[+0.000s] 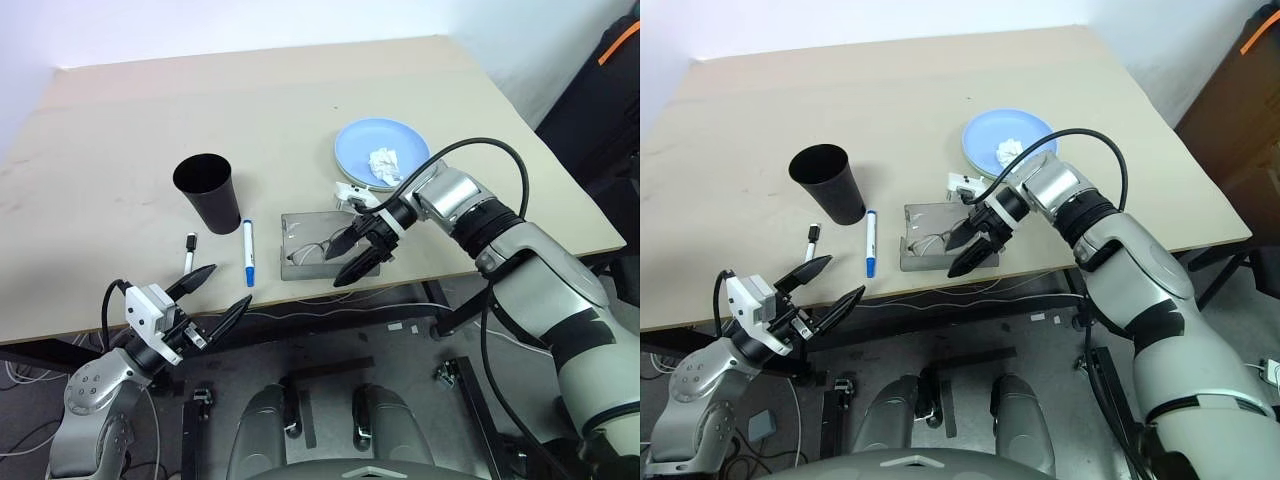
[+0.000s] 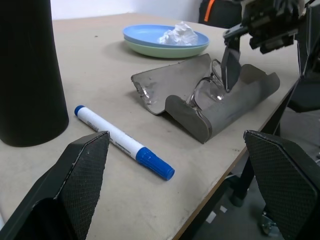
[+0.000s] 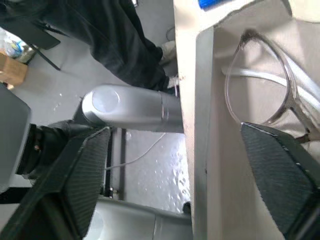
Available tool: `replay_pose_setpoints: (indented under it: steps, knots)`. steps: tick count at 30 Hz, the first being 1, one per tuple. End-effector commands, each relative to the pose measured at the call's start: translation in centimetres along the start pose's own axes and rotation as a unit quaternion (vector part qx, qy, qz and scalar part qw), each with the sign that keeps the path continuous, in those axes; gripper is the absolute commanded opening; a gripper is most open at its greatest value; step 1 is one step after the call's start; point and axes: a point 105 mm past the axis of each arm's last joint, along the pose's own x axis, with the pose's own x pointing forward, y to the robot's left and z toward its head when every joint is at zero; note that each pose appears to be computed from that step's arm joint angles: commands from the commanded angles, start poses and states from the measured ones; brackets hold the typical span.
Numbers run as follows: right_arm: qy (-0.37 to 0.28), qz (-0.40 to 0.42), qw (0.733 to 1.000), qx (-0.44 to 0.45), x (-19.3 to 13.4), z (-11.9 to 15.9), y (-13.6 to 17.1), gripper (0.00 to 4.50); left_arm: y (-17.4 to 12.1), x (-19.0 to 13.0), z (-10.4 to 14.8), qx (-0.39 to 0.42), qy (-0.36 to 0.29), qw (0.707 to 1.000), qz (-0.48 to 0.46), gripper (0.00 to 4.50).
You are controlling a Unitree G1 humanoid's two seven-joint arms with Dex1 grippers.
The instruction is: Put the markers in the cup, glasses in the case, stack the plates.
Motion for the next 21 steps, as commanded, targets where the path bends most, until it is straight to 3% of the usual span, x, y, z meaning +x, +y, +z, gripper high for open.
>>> replay_pose_setpoints:
  steps: [1,7,13,21]
  knots:
    - [-0.005,0.012,1.000,-0.014,-0.5,1.5,0.9,4.38,-0.1,0.2,1.1,0.013,-0.014,1.000,-0.006,4.50]
    - [-0.059,0.034,0.998,-0.019,-1.6,3.3,2.2,4.38,-0.2,0.5,1.2,0.011,-0.017,1.000,-0.007,4.50]
    - [-0.143,-0.035,0.989,-0.035,-3.8,6.3,0.2,4.38,-0.1,0.9,1.5,0.012,-0.021,1.000,-0.008,4.50]
    - [-0.138,-0.084,0.987,-0.009,-3.3,4.5,-2.0,4.38,0.2,1.1,1.9,0.016,-0.022,1.000,-0.011,4.50]
